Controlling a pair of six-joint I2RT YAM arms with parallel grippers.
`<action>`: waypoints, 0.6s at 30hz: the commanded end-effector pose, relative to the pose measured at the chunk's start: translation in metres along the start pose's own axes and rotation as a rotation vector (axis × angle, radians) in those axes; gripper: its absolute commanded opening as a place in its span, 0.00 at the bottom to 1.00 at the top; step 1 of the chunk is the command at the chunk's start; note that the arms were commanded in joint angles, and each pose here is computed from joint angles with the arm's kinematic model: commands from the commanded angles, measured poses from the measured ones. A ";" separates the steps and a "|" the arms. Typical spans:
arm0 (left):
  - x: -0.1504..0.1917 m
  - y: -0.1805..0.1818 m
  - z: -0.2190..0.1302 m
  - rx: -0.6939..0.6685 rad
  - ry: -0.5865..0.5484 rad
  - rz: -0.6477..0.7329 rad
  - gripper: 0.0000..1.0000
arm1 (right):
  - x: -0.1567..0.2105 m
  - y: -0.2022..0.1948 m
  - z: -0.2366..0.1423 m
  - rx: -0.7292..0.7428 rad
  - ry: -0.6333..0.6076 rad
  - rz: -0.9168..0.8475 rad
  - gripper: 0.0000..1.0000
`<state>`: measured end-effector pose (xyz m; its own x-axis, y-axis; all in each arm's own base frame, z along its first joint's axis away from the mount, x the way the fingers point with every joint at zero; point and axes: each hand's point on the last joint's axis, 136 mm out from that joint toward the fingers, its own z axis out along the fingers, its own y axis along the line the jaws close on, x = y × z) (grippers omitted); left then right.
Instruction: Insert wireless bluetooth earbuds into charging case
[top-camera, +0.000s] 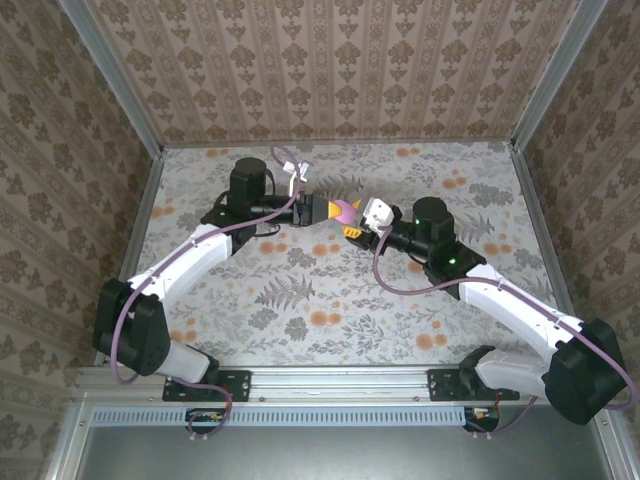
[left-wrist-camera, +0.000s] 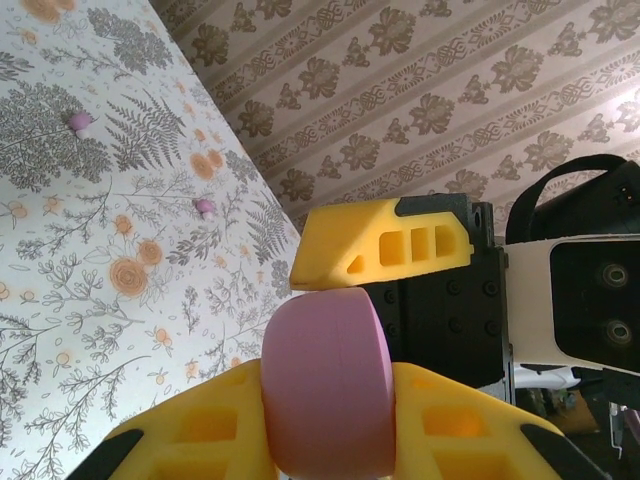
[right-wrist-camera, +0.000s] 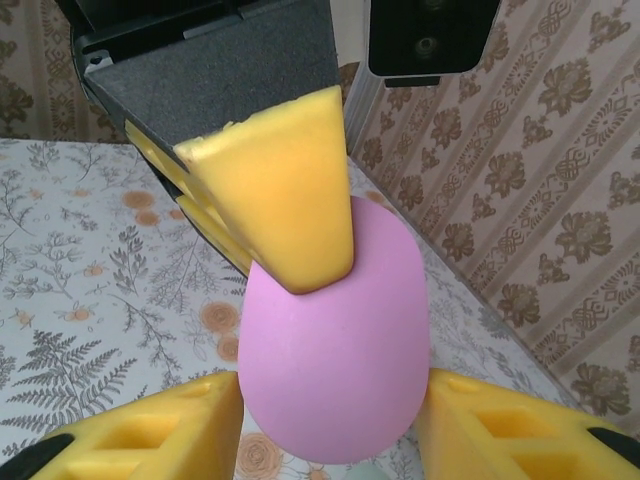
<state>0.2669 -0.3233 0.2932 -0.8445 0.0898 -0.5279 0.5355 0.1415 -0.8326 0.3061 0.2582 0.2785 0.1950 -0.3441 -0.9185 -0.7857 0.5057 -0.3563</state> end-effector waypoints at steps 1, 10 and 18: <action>-0.009 -0.009 -0.003 0.012 -0.033 0.035 0.17 | -0.011 -0.001 0.001 -0.006 -0.048 0.005 0.50; -0.008 -0.008 -0.003 0.008 -0.034 0.033 0.18 | -0.016 -0.003 0.004 -0.009 -0.061 0.014 0.48; -0.009 -0.010 -0.004 0.008 -0.032 0.043 0.19 | -0.015 -0.003 0.005 -0.012 -0.057 0.029 0.36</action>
<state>0.2713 -0.3220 0.2933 -0.8440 0.0737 -0.5313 0.5360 0.1538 -0.8301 0.3108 0.2596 0.2788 0.1817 -0.3218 -0.9292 -0.7870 0.5190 -0.3336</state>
